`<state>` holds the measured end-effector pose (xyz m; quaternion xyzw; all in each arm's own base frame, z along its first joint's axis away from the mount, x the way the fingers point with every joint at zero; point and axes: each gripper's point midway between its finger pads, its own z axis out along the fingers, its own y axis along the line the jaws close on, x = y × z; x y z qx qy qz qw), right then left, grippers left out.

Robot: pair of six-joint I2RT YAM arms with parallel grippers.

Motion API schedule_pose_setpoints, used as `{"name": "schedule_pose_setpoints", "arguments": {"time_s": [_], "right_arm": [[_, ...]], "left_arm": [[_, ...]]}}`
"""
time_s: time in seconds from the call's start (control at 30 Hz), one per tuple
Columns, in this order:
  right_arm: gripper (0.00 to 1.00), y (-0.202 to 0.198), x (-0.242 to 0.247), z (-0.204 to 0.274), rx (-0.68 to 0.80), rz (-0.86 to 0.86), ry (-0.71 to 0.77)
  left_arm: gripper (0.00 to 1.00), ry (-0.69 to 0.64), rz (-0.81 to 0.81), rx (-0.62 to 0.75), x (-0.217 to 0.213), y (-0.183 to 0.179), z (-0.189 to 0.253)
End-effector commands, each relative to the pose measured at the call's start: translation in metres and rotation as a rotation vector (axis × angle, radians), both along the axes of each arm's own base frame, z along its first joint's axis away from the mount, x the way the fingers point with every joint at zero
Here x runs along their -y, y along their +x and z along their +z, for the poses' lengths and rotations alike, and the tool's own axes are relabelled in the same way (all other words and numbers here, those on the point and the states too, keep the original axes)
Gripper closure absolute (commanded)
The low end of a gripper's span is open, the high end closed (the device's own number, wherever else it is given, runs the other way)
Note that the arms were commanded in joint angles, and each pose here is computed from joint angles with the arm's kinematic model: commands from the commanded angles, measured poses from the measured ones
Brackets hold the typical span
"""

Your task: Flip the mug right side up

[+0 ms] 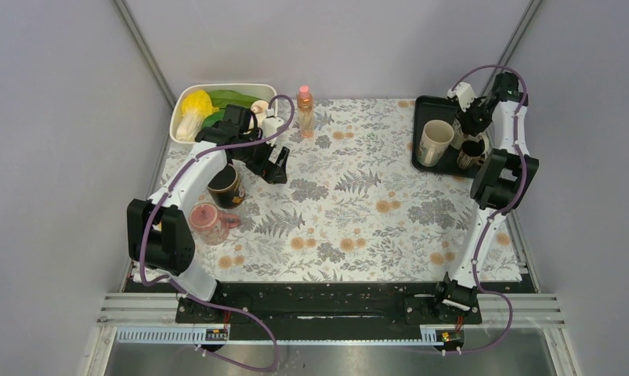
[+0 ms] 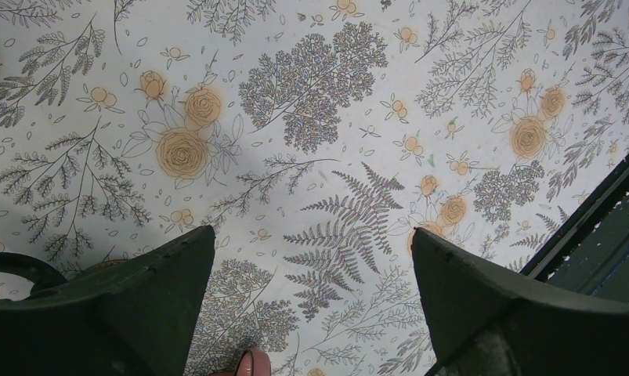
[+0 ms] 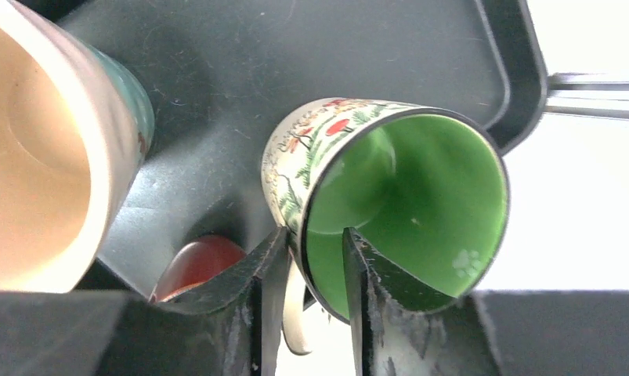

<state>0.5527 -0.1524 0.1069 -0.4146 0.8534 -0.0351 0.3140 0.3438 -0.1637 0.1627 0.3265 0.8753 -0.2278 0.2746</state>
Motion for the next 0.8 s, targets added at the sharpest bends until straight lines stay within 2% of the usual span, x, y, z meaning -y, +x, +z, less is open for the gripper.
{"name": "schedule_pose_setpoints", "arguments": {"time_s": [0.0,0.17,0.37,0.43,0.47,0.5,0.53,0.63,0.77], "right_arm": [[0.58,0.01,0.014,0.077,0.18,-0.017,-0.081],[0.53,0.012,0.023,0.097,0.228,-0.057,-0.122],[0.41,-0.002,0.01,0.149,0.328,-0.135,-0.048],[0.33,-0.012,-0.003,0.174,0.381,-0.149,0.016],[0.25,-0.018,-0.012,0.185,0.408,-0.164,0.062],[0.05,-0.024,-0.021,0.194,0.437,-0.184,0.113],[0.01,-0.032,-0.031,0.205,0.468,-0.206,0.159],[0.01,-0.057,-0.073,0.208,0.515,-0.228,0.18],[0.02,-0.093,-0.15,0.184,0.511,-0.209,0.173]], "left_arm": [[0.01,-0.031,-0.022,0.079,0.004,0.004,0.024],[0.01,-0.037,-0.027,0.078,0.005,0.003,0.025],[0.01,-0.033,-0.039,0.106,0.003,0.001,0.031],[0.01,-0.042,-0.043,0.115,0.004,-0.002,0.031],[0.01,-0.05,-0.047,0.122,0.005,-0.004,0.032],[0.01,-0.058,-0.05,0.13,0.006,-0.005,0.033],[0.01,-0.067,-0.051,0.136,0.006,-0.006,0.034],[0.01,-0.098,-0.053,0.15,0.01,-0.01,0.038],[0.01,-0.129,-0.057,0.174,0.011,-0.018,0.04]]}}
